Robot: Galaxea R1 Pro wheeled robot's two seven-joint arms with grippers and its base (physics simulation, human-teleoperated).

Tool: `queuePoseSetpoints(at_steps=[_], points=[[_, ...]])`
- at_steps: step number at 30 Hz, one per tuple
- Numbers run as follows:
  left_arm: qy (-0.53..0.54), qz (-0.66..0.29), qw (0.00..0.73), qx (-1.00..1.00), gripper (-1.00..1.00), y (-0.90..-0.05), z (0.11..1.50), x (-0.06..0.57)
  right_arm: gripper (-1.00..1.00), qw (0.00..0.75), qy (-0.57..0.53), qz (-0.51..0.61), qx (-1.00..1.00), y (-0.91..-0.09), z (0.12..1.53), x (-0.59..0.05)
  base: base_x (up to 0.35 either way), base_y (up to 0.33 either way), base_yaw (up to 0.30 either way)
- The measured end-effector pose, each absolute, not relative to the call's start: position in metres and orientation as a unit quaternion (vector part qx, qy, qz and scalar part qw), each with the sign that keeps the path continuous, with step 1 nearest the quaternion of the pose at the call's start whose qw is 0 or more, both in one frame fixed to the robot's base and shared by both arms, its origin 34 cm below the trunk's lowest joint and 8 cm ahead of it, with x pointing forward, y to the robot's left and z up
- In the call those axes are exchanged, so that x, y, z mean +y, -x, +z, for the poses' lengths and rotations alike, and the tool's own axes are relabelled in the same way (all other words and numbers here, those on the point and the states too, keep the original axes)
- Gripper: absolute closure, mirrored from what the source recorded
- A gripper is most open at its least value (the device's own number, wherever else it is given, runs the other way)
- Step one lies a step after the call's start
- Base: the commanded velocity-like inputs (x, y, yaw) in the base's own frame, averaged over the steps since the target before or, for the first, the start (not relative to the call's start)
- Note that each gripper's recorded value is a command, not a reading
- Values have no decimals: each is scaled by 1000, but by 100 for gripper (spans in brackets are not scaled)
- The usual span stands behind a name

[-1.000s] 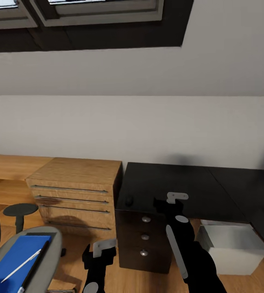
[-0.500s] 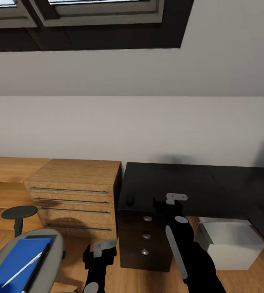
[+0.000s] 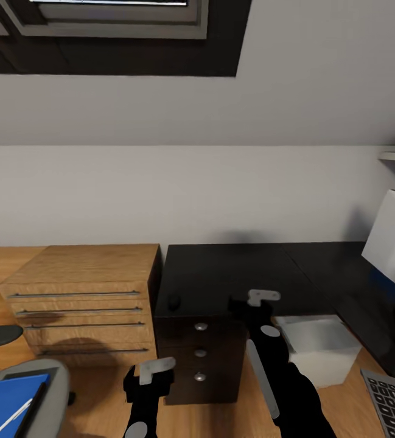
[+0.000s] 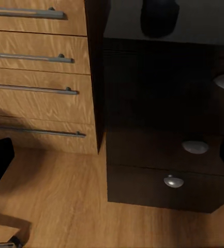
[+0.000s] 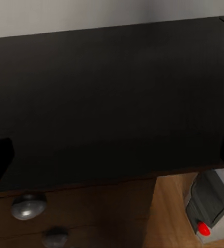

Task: In the bedroom, organize the workspace by keeping the computer under the desk, ensuring the monitor is on the desk, placing the keyboard on the desk next to the monitor, placing the mouse on the desk next to the keyboard, moving the folder from the swivel chair onto the desk next to the mouse, stacking the notebook on top of the folder with the pen on top of the notebook, and positioning the swivel chair next to the desk.

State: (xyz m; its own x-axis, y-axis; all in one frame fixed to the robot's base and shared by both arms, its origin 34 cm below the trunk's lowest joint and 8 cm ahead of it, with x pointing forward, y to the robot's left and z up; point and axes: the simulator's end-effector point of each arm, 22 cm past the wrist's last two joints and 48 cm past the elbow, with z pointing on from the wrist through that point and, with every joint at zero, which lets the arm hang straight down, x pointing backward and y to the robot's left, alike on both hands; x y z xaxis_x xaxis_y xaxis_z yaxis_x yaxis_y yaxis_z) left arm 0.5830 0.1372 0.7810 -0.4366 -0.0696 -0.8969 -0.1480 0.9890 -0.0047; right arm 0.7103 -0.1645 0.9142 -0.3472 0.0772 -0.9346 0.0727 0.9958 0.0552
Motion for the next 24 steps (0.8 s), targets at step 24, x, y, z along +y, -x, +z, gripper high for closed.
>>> queuePoseSetpoints(at_steps=[24], points=[[65, 40, 533, 843, -100, -584, 787, 139, -100, 582, -54, 12, 812, -675, 876, -156, 0, 0, -250]])
